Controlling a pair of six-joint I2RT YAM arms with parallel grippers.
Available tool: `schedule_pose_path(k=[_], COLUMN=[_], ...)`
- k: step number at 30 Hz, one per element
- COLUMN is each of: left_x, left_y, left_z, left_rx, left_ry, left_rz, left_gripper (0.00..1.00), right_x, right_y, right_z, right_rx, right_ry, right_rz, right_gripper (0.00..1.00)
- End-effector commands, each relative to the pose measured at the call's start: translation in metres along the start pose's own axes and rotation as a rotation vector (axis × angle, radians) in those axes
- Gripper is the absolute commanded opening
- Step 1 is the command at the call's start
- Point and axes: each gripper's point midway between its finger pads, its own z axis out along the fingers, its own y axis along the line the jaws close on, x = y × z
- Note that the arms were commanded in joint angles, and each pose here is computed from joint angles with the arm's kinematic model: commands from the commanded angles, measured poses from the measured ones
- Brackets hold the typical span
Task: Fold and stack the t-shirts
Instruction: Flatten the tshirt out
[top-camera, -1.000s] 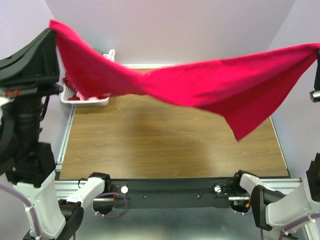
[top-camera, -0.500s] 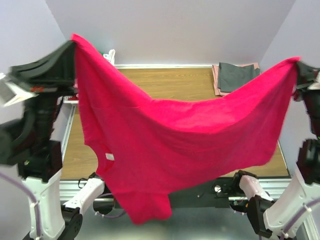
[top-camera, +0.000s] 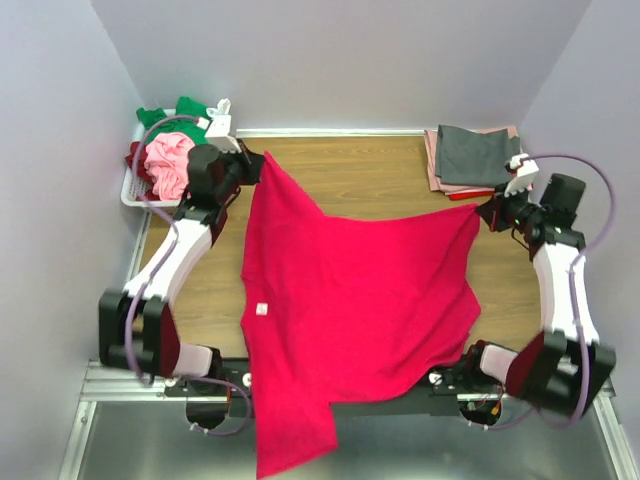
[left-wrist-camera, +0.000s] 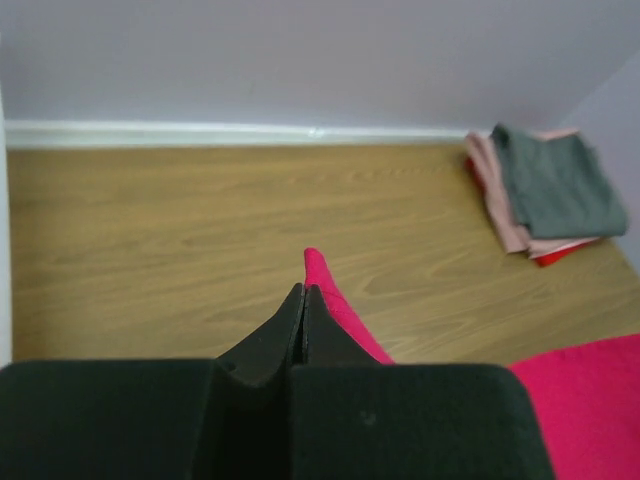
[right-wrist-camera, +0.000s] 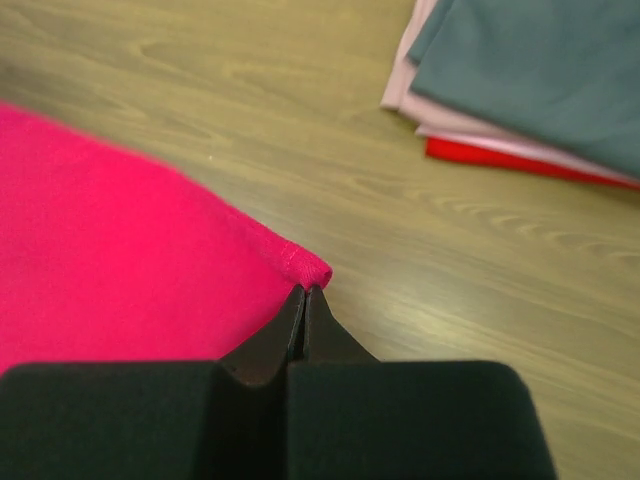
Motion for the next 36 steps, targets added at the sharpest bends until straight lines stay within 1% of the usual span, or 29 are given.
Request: schedule_pose_path(k=[1,2,3,4,5,7,8,10,12,13,16,17,21,22,25,27,30,36], left_x=[0.004,0.035,0.044,0.043,0.065,0.068,0.081,0.08,0.088,0.085,0.085,0.083,0.068,0.063,0.049,0.048,0.048,0.056], left_y=[0.026,0.044,0.055,0.061,0.074,0.084,0.091,0.096,0.1,0.101,0.108,0.111,0.127,0.13,0.134,0.134,0.133,0.129], left_z=[0.052,0.071,0.079,0.088,0.099,0.11,0.116,0.124,0.129,0.131,0.135,0.134,0.132,0.133,0.134,0.135,0.14,0.145], left_rx=[-0.044,-0.07,-0.087,-0.097,-0.11,-0.123,-0.129,-0.132,-0.131,-0.131,-0.141,-0.15,-0.184,-0.187,-0.191,-0.18,-0.158,-0.111], left_ry=[-0.033,0.041,0.064,0.069,0.115,0.13,0.161,0.172,0.191,0.188,0.194,0.19,0.163,0.156,0.14,0.142,0.149,0.174], left_rz=[0.032,0.014,0.004,0.0,-0.021,-0.029,-0.034,-0.032,-0.029,-0.027,-0.023,-0.023,-0.026,-0.025,-0.021,-0.021,-0.021,-0.016], left_gripper=[0.0,0.0,0.0,0.0,0.0,0.0,0.0,0.0,0.0,0.0,0.0,0.0,0.0,0.0,0.0,0.0,0.0,0.0], right_x=[0.005,0.008,0.01,0.027,0.024,0.029,0.038,0.035,0.04,0.035,0.036,0.026,0.017,0.011,0.011,0.007,0.013,0.019], right_y=[-0.017,-0.023,-0.03,-0.037,-0.045,-0.055,-0.06,-0.067,-0.073,-0.076,-0.083,-0.087,-0.096,-0.097,-0.093,-0.091,-0.086,-0.092], right_z=[0.046,0.056,0.064,0.079,0.085,0.096,0.104,0.111,0.12,0.122,0.132,0.133,0.146,0.149,0.159,0.165,0.175,0.179], right_rx=[-0.086,-0.089,-0.086,-0.095,-0.08,-0.075,-0.073,-0.069,-0.069,-0.066,-0.067,-0.062,-0.062,-0.065,-0.077,-0.08,-0.082,-0.042], right_ry=[-0.061,-0.049,-0.046,-0.006,-0.006,0.014,0.037,0.038,0.054,0.046,0.052,0.035,0.028,0.02,0.027,0.027,0.048,0.064], right_rz=[-0.015,0.005,0.009,0.046,0.057,0.075,0.097,0.098,0.121,0.118,0.149,0.149,0.173,0.169,0.177,0.175,0.186,0.197], right_gripper=[0.0,0.0,0.0,0.0,0.0,0.01,0.0,0.0,0.0,0.0,0.0,0.01,0.01,0.01,0.0,0.0,0.0,0.01])
